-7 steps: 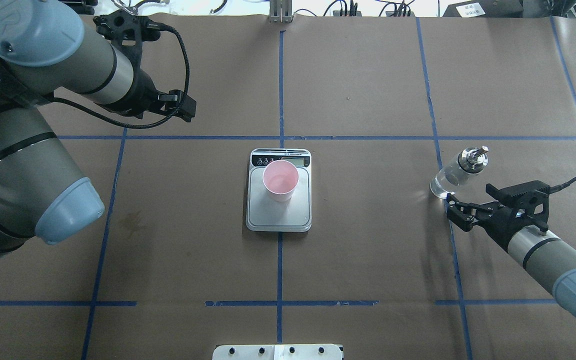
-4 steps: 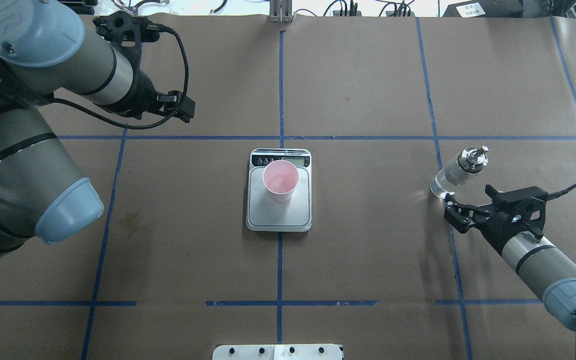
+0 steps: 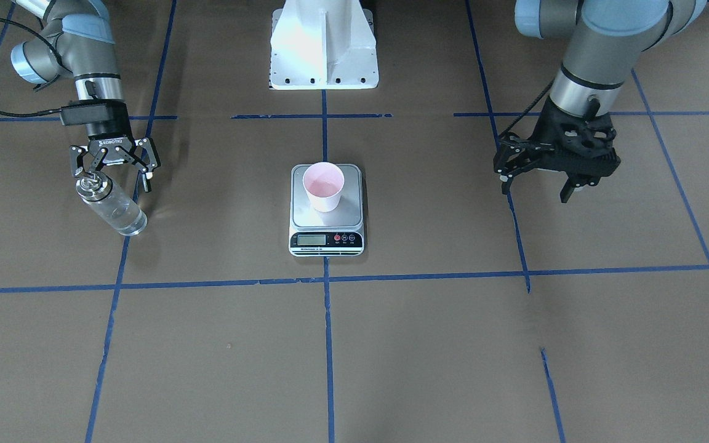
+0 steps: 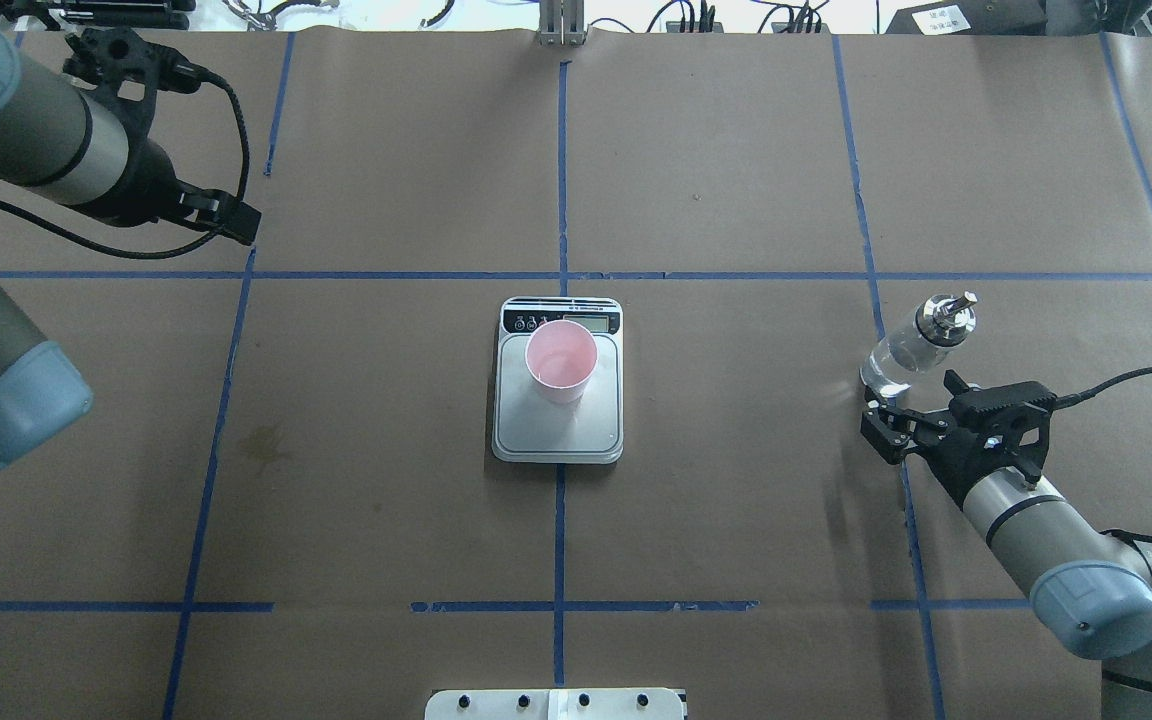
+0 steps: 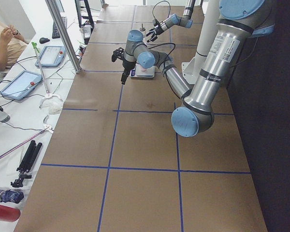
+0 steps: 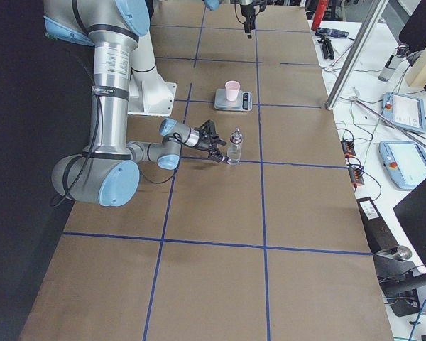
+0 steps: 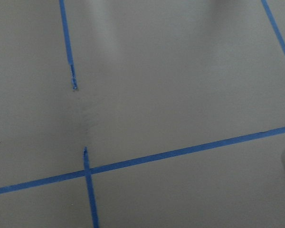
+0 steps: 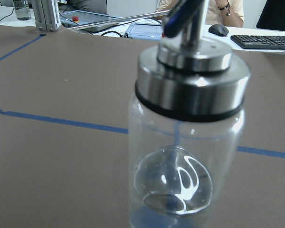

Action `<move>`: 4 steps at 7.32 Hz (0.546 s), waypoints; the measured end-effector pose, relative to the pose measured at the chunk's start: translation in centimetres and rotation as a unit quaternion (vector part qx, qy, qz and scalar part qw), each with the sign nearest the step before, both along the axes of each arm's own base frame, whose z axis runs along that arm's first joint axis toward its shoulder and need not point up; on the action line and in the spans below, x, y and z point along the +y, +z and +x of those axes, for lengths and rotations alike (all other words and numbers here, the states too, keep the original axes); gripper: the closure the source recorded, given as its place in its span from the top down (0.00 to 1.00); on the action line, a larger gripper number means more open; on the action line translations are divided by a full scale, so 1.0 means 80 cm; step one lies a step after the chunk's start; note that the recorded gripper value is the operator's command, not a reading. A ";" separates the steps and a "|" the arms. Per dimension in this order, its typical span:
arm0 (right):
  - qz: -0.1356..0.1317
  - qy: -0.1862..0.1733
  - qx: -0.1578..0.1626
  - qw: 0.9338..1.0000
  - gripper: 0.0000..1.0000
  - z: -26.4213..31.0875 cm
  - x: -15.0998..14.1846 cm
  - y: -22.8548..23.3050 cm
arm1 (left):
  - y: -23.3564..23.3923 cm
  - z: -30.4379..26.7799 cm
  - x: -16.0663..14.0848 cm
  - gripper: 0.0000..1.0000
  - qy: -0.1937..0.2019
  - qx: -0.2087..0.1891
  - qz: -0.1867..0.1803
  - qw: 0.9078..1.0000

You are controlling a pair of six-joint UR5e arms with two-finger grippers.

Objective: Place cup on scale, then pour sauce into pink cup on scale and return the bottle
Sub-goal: 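Grasp the glass sauce bottle with the right gripper and lift it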

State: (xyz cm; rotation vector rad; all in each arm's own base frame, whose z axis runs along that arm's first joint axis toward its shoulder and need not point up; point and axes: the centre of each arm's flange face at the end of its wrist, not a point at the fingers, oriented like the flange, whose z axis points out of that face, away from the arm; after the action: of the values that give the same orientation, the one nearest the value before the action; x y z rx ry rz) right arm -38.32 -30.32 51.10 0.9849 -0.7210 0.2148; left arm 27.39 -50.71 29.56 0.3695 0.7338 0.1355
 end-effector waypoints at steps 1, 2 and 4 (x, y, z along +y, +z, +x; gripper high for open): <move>0.000 0.001 0.000 1.000 0.99 -0.001 -0.001 0.001 | 0.018 -0.018 -0.001 0.99 0.006 -0.014 0.006 1.000; 0.000 0.003 -0.001 1.000 0.99 0.000 -0.003 0.001 | 0.030 -0.028 -0.002 0.99 0.010 -0.024 0.010 1.000; 0.000 0.014 -0.003 1.000 0.99 0.007 -0.012 0.000 | 0.038 -0.035 -0.002 0.99 0.012 -0.030 0.013 0.999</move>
State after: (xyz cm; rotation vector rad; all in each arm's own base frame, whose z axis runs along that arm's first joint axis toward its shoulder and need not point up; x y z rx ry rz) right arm -37.76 -31.30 51.12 0.9957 -0.7130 0.2420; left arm 24.60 -50.88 32.59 0.3789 0.6773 0.1783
